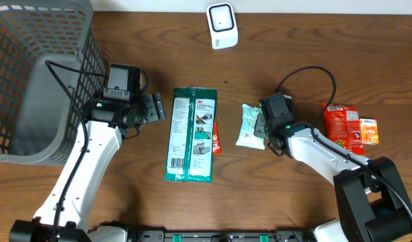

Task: Scan the item barcode
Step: 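Turn the wet-wipes pack and set it down right of the gloves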

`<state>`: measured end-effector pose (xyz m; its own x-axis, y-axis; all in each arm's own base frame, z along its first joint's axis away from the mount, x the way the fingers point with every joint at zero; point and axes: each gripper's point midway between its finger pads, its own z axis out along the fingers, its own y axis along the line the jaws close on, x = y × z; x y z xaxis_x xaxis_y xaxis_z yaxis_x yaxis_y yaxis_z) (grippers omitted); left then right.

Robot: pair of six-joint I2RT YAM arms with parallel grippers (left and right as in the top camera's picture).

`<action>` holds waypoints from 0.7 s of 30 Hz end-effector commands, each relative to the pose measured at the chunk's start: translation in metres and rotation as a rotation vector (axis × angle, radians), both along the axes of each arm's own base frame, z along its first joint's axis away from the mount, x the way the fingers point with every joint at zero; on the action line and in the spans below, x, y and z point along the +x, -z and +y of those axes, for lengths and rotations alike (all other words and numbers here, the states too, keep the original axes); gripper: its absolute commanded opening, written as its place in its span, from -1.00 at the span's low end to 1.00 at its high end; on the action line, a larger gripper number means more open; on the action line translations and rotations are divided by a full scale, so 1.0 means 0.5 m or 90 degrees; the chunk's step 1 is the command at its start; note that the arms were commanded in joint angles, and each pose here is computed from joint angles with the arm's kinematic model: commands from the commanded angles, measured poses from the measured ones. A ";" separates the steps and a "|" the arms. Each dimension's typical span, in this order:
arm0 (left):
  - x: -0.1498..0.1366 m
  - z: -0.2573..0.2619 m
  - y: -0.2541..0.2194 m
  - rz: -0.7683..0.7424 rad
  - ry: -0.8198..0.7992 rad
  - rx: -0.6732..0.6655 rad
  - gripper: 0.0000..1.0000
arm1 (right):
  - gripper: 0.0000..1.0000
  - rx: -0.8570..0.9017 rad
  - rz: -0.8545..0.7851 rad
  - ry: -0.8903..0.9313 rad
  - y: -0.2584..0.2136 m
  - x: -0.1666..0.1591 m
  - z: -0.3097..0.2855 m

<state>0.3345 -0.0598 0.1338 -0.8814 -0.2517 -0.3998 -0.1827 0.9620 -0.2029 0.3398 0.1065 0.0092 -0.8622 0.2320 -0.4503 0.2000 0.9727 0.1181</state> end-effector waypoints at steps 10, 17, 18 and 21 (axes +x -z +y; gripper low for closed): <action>0.007 0.005 -0.005 -0.005 0.005 0.010 0.66 | -0.71 0.023 0.032 -0.072 -0.004 -0.012 -0.014; 0.007 0.005 -0.005 -0.005 0.005 0.010 0.67 | -0.30 0.035 -0.015 -0.094 -0.097 -0.013 -0.037; 0.007 0.005 -0.005 -0.005 0.005 0.010 0.67 | -0.17 0.042 -0.021 -0.097 -0.108 -0.016 -0.034; 0.007 0.005 -0.005 -0.005 0.005 0.010 0.66 | -0.04 0.055 -0.052 -0.102 -0.148 -0.020 -0.031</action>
<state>0.3345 -0.0597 0.1338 -0.8813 -0.2517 -0.3999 -0.1828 0.9620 -0.2026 0.3279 0.0850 0.0598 -0.8751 0.1479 -0.4608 0.0743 0.9819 0.1741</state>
